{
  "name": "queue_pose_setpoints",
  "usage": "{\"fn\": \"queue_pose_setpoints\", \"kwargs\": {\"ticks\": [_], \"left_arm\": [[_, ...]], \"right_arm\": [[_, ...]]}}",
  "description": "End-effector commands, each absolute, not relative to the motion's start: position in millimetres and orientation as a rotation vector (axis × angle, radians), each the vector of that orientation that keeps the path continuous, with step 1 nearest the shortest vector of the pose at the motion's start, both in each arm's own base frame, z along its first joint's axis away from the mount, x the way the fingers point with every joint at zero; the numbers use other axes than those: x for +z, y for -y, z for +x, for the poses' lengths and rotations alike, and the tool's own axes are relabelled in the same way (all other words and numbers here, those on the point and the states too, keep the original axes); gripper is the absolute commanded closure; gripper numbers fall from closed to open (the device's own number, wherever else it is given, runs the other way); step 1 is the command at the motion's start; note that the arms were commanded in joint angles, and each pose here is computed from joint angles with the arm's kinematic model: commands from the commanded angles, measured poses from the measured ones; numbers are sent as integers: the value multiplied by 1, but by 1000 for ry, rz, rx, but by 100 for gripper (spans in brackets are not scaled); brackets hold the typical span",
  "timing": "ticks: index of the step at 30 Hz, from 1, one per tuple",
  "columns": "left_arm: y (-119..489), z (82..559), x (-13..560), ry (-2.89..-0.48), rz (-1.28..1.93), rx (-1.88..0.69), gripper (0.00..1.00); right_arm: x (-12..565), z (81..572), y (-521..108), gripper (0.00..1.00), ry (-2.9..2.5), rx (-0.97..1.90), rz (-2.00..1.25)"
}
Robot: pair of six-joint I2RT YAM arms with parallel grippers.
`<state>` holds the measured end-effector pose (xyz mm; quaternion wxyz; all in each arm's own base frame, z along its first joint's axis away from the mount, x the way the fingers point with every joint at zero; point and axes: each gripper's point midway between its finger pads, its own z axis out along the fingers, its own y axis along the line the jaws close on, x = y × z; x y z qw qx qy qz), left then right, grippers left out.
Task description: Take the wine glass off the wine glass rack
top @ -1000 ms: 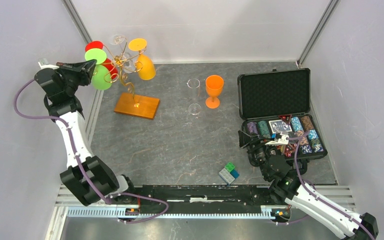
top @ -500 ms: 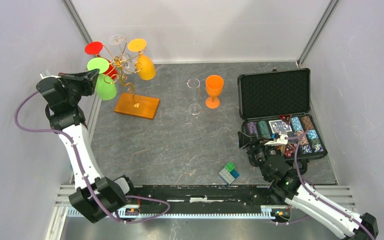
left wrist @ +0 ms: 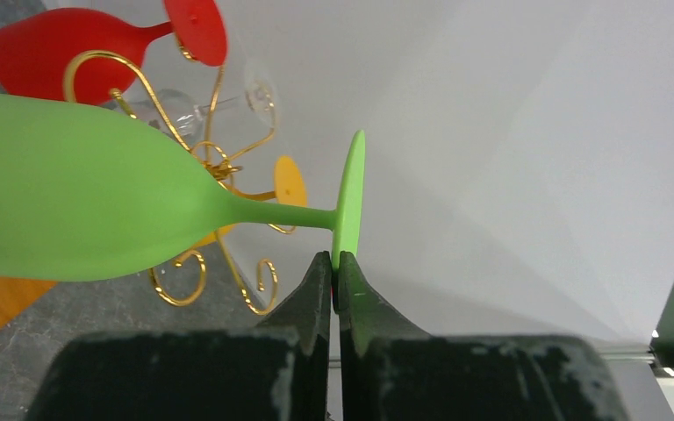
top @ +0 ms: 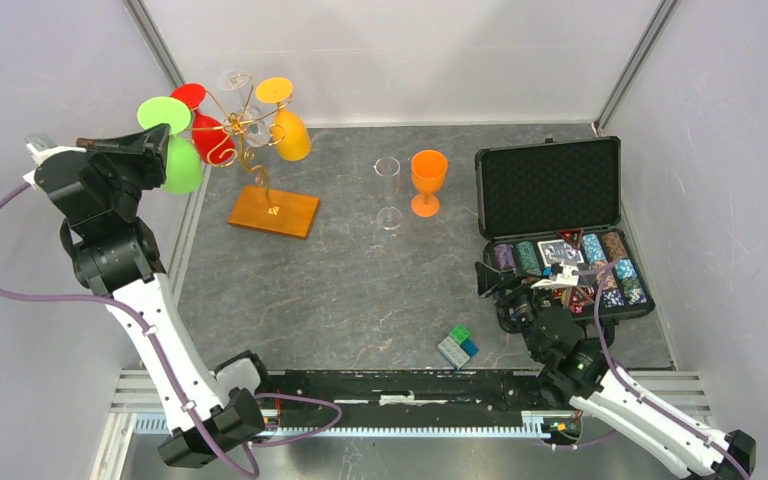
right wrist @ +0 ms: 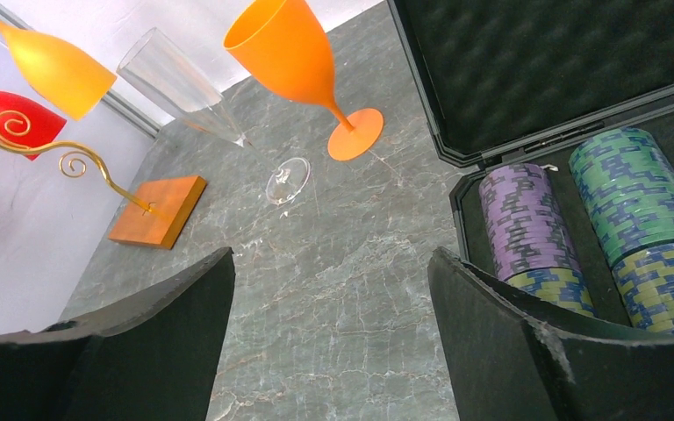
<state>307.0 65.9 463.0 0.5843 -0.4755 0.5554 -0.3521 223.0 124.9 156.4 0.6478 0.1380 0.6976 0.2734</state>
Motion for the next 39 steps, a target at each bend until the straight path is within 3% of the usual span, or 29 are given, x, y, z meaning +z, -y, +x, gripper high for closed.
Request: {"fn": "queue_pose_setpoints", "kwargs": {"ticks": [1, 5, 15, 31, 39], "left_arm": [[-50, 280, 512, -1247, -977, -799, 98], [-31, 267, 545, -1220, -861, -852, 98], [46, 261, 595, -1268, -487, -1314, 98], [190, 246, 568, -1358, -226, -1984, 98], [223, 214, 554, -1330, -233, -2277, 98]], "right_arm": [[181, 220, -132, 12, -1570, 671, 284], [191, 216, -142, 7, -1558, 716, 215], [225, 205, -169, 4, -1479, 904, 131], [348, 189, -237, 2, -1222, 1174, -176], [417, 181, -242, 2, -940, 1461, -186]]}}
